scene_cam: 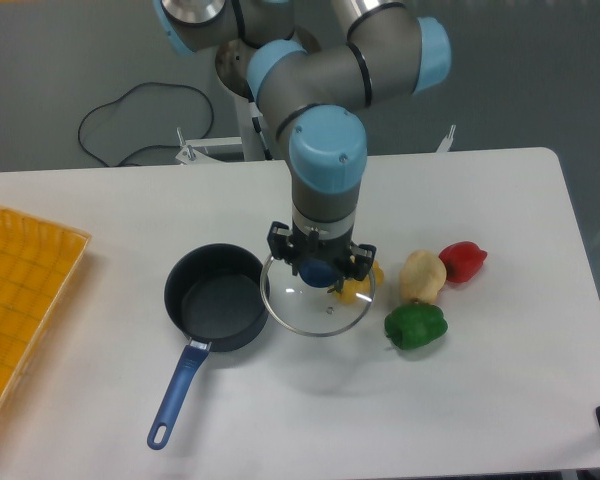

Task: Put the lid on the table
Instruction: 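Carry the glass lid by its blue knob away from the saucepan, then lower the held glass lid onto the table beside the peppers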

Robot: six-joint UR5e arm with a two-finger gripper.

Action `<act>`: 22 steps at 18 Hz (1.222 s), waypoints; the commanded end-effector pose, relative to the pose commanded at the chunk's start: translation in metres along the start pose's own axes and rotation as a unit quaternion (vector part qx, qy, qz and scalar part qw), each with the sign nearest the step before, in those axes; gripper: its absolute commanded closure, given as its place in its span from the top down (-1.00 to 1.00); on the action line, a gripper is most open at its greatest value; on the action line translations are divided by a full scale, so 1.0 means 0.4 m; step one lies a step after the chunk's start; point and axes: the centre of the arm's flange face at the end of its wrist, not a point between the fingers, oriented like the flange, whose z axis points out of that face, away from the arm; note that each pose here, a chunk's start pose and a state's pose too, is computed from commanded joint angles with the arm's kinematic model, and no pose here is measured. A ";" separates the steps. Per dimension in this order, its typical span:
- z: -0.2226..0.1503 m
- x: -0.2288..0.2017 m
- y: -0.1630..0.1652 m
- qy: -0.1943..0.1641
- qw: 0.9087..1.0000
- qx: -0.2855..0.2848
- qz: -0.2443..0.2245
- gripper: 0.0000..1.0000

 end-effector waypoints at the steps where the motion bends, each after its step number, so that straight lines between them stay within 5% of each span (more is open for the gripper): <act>1: 0.003 -0.009 -0.009 -0.001 1.000 -0.001 0.002 0.04; 22: 0.167 -0.105 -0.129 -0.001 1.000 -0.003 0.004 0.04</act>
